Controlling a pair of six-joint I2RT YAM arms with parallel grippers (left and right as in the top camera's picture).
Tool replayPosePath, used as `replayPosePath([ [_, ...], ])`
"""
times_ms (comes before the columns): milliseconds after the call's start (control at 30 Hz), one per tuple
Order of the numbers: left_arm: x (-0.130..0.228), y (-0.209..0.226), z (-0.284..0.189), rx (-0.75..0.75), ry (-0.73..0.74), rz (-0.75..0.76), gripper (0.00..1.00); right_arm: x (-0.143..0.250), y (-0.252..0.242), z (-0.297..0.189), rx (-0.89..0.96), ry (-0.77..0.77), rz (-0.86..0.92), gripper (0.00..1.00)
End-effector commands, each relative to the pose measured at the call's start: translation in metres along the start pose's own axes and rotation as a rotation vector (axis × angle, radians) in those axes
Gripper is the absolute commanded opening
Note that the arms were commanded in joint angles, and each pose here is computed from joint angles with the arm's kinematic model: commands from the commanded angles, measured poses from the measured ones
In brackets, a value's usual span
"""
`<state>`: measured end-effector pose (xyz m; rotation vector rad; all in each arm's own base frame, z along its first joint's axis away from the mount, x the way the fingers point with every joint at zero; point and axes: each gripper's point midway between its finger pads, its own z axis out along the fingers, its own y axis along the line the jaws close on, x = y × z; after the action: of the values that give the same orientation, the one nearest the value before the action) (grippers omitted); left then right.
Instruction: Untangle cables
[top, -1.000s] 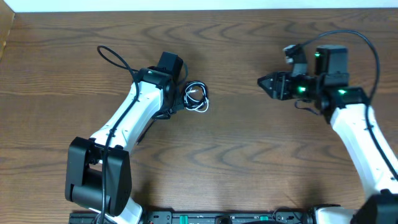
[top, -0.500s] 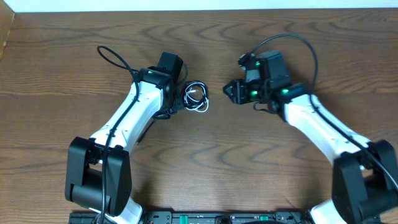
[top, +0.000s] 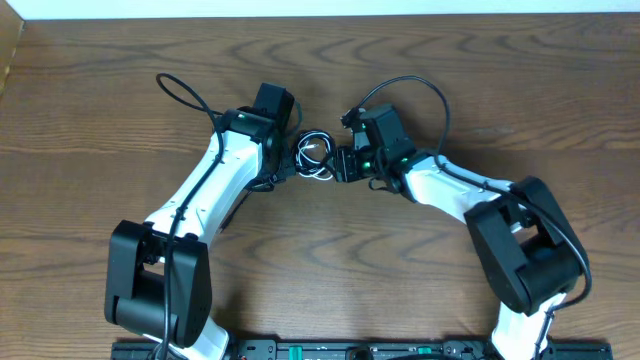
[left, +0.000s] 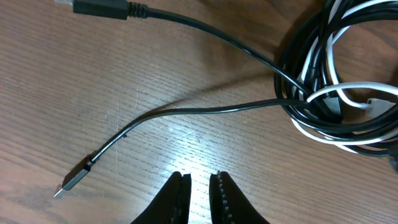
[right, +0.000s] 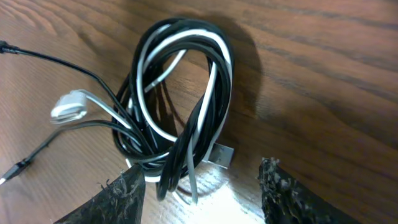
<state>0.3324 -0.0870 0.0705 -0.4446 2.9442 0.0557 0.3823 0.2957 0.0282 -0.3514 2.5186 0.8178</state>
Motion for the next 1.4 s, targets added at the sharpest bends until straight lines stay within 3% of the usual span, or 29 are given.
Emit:
replayPosePath([
  [0,0.001,0.001,0.000,-0.004,0.003,0.003,0.21,-0.003,0.002,0.005,0.001,-0.006,0.006,0.54],
  [633,0.001,0.001,0.000,-0.004,0.003,0.003,0.25,-0.012,0.006,0.013,0.097,-0.091,-0.049,0.38],
  [867,0.001,0.001,0.000,-0.004,0.003,0.003,0.25,-0.009,0.010,0.015,0.145,-0.106,-0.074,0.18],
  [1000,0.001,0.001,0.000,-0.004,0.003,0.003,0.25,-0.009,0.011,0.016,0.144,-0.105,-0.074,0.01],
  [1367,-0.004,0.009,0.000,-0.052,-0.027,0.003,0.26,0.004,0.037,0.018,-0.007,-0.038,-0.029,0.01],
])
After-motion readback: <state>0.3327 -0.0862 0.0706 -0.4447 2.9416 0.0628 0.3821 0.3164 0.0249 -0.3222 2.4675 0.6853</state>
